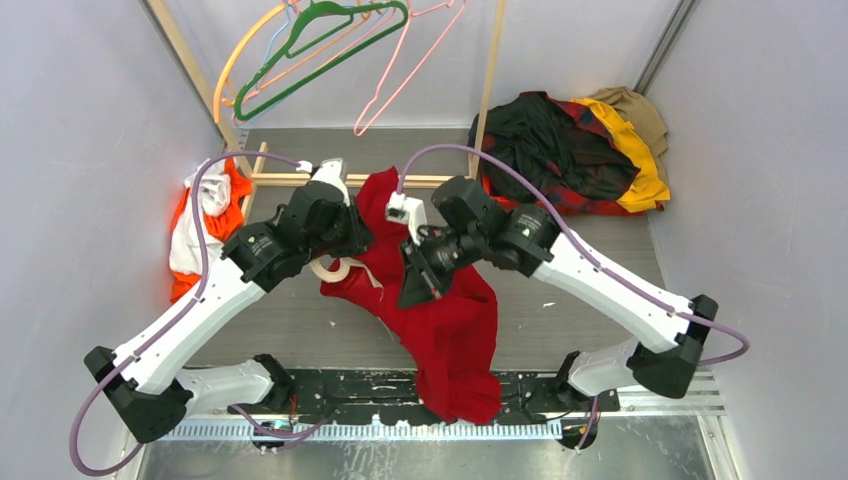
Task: Place the skirt on the hanger
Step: Hang the skirt on the hanger.
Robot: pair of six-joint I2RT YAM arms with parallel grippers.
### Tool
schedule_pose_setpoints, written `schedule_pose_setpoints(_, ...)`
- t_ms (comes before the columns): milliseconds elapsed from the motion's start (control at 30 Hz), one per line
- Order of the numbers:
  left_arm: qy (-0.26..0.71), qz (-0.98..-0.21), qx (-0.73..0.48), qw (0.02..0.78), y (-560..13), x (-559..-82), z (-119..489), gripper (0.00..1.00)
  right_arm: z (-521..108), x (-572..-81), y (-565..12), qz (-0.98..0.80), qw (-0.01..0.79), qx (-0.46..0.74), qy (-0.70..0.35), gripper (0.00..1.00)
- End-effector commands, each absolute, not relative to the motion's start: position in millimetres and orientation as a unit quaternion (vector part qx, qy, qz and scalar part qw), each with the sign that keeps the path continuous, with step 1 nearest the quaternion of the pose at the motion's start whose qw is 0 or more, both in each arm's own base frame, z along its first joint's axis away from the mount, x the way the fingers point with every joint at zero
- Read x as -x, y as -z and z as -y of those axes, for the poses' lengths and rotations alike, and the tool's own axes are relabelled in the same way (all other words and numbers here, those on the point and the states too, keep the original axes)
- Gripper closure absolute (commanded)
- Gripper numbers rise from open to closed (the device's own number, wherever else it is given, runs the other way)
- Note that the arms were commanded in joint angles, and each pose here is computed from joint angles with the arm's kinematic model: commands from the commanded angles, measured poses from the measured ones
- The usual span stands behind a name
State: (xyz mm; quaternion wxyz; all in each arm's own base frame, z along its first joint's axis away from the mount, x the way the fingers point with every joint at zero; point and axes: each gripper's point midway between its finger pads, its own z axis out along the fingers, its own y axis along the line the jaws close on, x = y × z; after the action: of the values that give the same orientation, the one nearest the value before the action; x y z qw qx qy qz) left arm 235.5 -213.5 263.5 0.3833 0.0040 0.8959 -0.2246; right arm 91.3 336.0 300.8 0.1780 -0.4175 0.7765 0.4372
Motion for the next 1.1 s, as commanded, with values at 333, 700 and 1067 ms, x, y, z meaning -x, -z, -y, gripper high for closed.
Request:
schedule_pose_setpoints(333,0.281,-0.895,-0.052,0.342,-241.7,-200.3,221.7,1.00,-366.3,-232.2,-255.7,-0.794,0.204,0.174,-0.546,0.99)
schedule_pose_setpoints(700,0.198,-0.950,-0.047,0.237,-153.3,-177.2,201.0,1.00,-356.1,-269.2,-171.0,-0.817,0.198,0.098,-0.532,0.99)
schedule_pose_setpoints(1067,0.137,-0.975,-0.047,0.170,-97.3,-168.4,190.8,1.00,-338.7,-296.5,-93.7,-0.867,0.200,0.077,-0.451,0.85)
